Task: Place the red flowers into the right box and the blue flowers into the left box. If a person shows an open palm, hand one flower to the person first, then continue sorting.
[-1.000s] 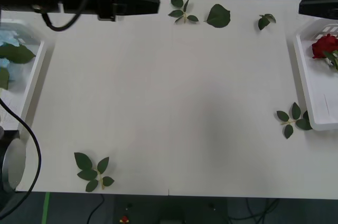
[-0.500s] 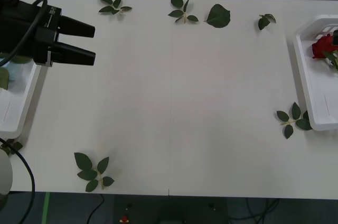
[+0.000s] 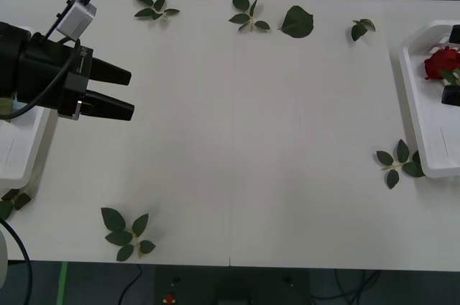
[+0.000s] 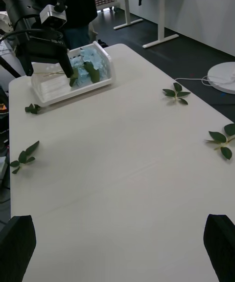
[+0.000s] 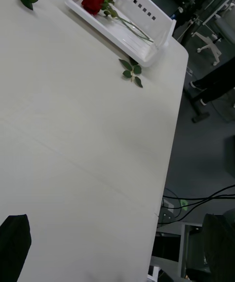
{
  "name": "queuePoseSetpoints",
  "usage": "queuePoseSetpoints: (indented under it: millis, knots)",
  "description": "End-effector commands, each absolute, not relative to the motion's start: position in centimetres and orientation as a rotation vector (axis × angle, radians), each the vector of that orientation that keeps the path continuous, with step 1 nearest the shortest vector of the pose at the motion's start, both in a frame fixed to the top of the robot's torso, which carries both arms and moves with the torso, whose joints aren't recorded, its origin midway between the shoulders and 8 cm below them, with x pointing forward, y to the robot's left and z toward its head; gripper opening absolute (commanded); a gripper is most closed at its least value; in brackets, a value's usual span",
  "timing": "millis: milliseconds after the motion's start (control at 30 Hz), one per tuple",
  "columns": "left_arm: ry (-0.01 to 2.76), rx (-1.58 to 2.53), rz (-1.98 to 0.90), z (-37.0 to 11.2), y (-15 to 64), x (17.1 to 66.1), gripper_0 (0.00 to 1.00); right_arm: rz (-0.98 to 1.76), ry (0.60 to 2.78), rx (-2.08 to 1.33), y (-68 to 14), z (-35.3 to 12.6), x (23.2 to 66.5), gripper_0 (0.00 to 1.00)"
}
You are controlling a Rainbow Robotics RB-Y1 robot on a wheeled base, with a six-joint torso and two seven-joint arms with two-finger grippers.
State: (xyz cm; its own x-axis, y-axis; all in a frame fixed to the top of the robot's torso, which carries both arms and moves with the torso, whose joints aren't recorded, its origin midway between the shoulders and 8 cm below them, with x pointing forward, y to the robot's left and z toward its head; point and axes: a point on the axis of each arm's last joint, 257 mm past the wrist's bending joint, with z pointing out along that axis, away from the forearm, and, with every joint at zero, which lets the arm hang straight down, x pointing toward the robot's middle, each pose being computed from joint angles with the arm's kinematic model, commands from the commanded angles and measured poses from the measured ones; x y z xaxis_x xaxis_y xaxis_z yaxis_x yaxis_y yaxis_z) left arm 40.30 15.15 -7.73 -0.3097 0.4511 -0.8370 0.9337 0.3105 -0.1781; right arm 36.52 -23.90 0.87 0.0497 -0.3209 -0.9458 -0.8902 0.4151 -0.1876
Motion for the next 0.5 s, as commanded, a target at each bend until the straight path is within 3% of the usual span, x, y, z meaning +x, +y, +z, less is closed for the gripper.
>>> queuePoseSetpoints:
  millis: [33, 500]
  knots:
    - [1.811, 1.377, -0.672, -8.16, 17.45, 41.21, 1.0, 0.625, 1.449, -1.147, -23.11, 1.49, 35.32, 1.0]
    - [1.814, 1.397, -0.64, -9.13, 17.98, 41.27, 1.0, 0.651, 1.466, -1.135, -23.06, 0.88, 34.87, 1.0]
